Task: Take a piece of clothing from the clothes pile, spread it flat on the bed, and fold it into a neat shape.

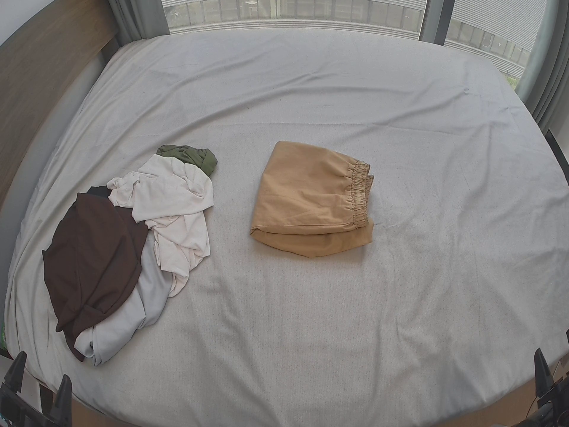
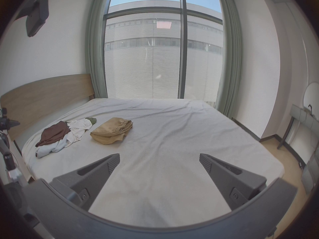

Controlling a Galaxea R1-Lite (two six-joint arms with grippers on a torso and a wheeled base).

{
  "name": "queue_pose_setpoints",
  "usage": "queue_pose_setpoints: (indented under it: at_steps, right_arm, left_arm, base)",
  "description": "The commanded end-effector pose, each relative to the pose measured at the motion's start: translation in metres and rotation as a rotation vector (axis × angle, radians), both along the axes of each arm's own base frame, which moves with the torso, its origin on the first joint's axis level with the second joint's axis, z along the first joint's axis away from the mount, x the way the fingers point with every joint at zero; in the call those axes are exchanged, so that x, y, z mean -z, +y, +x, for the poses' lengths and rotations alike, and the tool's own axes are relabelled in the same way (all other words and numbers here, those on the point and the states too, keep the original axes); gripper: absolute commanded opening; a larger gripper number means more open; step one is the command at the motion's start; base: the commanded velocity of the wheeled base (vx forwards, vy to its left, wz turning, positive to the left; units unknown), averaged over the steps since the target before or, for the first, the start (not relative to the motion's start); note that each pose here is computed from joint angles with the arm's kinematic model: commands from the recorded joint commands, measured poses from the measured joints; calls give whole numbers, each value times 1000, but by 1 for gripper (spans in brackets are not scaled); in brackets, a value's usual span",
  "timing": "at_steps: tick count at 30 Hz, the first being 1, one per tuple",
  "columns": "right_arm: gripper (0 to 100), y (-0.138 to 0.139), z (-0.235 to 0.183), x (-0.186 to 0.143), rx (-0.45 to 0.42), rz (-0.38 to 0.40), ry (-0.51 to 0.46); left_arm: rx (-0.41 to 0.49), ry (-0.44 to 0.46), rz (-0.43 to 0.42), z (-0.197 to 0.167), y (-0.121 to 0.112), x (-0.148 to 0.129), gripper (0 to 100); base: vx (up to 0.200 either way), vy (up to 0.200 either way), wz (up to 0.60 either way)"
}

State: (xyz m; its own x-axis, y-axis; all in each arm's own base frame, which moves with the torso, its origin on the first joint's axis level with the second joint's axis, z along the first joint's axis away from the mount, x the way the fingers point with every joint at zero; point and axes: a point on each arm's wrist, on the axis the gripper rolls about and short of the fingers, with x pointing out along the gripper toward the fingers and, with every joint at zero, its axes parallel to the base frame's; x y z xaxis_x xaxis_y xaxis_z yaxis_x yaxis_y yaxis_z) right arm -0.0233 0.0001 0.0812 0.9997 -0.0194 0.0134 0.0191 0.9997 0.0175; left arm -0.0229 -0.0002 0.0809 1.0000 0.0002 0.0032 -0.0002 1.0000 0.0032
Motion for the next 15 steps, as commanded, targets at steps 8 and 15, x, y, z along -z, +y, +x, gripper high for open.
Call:
queue_pose_setpoints:
  at_steps: [8,15]
  right_arm:
    - [100,1,1,5,-32,-23,24]
    - [100,1,1,6,-30,-19,24]
  left_arm:
    - [-3,-1,-8,0,0,5,100]
    - [0,-1,-6,0,0,5,100]
  base:
    - [0,0,0]
    - [0,0,0]
